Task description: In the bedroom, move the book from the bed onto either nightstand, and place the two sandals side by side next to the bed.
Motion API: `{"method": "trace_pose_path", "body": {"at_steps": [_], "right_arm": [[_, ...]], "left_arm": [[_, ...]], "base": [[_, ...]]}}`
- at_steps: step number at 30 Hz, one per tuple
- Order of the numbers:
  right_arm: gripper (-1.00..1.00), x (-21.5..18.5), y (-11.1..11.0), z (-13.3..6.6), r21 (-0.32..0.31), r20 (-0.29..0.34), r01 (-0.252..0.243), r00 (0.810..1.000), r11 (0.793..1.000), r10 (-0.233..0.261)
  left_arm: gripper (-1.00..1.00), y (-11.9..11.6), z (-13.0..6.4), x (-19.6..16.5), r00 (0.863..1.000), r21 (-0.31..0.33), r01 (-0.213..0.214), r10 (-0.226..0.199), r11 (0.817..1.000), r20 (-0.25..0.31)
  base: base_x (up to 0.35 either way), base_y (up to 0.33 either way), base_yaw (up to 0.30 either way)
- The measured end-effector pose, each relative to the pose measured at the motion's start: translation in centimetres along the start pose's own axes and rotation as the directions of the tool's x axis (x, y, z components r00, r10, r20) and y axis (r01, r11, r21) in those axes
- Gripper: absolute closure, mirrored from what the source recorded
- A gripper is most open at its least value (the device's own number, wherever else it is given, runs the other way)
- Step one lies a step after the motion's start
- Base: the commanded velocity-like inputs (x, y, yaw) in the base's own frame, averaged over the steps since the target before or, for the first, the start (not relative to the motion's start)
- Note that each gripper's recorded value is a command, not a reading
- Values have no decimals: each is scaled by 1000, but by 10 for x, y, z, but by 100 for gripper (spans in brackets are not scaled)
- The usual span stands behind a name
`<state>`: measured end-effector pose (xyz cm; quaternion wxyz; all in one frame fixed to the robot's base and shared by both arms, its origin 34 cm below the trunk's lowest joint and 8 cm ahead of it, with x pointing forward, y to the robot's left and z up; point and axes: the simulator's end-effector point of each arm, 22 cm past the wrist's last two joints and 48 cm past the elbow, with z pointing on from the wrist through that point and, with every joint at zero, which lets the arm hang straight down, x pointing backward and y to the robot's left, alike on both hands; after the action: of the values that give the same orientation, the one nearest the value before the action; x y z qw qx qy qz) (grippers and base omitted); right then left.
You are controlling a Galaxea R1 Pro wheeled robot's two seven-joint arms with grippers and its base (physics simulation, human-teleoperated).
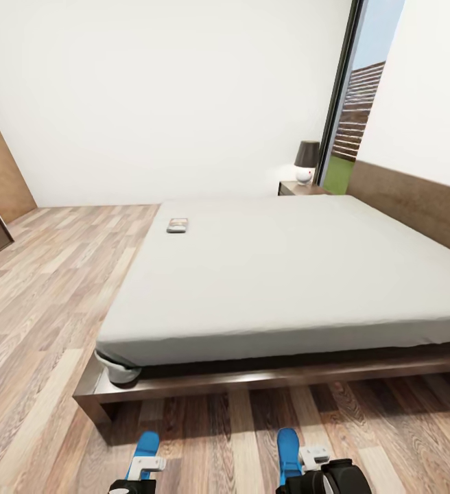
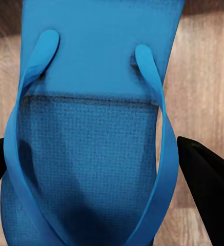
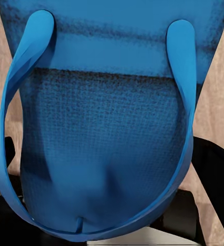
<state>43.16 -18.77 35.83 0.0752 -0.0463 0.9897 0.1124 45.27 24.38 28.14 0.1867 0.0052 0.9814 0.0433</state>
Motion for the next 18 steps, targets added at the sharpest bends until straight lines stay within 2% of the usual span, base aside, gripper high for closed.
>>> {"method": "trace_pose_path", "body": {"at_steps": [4, 7, 18], "right_arm": [[100, 16, -8, 6, 13, -74, -19, 997, 1000, 20], [100, 22, -11, 10, 17, -96, -26, 995, 1000, 27], [100, 14, -32, 26, 75, -82, -19, 996, 997, 26]], "left_arm": [[100, -1, 7, 5, 1000, 0, 1, -1, 1000, -1], [100, -1, 13, 8, 1000, -1, 3, -3, 1000, -1], [100, -12, 34, -6, 1000, 47, 7, -9, 999, 29]], "base": [[0, 0, 0], [0, 0, 0], [0, 0, 0]]}}
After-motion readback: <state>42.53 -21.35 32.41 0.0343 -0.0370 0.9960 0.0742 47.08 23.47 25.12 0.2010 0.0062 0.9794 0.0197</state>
